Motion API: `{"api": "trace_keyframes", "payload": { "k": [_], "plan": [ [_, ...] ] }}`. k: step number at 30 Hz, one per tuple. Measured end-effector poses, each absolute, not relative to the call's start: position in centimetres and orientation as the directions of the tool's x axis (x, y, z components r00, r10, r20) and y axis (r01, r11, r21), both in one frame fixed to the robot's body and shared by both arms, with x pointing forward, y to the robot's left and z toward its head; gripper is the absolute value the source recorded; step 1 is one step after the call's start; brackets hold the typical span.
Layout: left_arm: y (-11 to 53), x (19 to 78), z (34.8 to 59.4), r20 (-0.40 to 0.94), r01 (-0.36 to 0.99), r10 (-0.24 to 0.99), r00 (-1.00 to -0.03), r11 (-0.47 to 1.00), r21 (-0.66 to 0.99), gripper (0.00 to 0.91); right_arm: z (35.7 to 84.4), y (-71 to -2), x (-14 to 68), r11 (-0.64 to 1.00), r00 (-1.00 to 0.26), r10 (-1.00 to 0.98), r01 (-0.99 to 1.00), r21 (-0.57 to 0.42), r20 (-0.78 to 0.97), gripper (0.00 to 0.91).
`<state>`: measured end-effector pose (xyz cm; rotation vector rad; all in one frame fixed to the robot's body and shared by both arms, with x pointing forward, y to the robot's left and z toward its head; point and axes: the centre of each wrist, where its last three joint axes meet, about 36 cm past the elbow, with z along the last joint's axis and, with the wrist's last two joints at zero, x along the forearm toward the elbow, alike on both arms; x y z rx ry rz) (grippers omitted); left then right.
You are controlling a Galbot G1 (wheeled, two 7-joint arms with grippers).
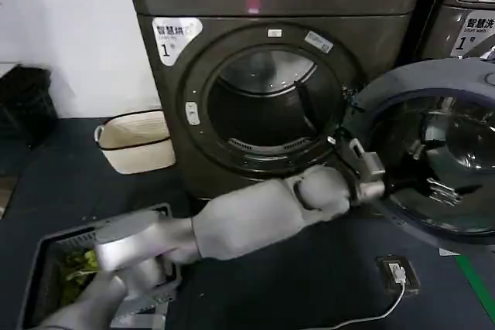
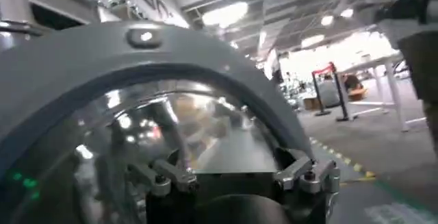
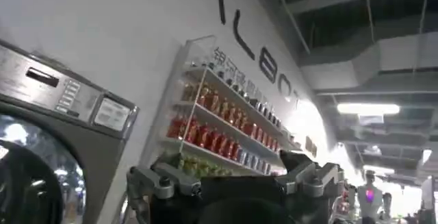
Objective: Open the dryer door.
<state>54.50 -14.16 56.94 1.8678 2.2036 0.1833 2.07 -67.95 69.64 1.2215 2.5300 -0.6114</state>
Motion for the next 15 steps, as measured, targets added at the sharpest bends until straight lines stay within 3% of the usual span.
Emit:
{"api": "trace_keyframes", "payload": {
  "k": [8,15],
  "plan": [
    [-14.8,50.7,57.8,-0.153,0.965,0.986,-0.066,0.102,0.242,0.907,70.6,-67.7,1.8,0.535,-0.59,0.68,0.805,-0.255,-0.436,0.907],
    [-6.9,51.9,55.8,-0.108,0.961,0.986,-0.129,0.151,0.231,0.907,71.1,-67.3,1.5,0.502,-0.565,0.69,0.824,-0.263,-0.453,0.907]
  ]
}}
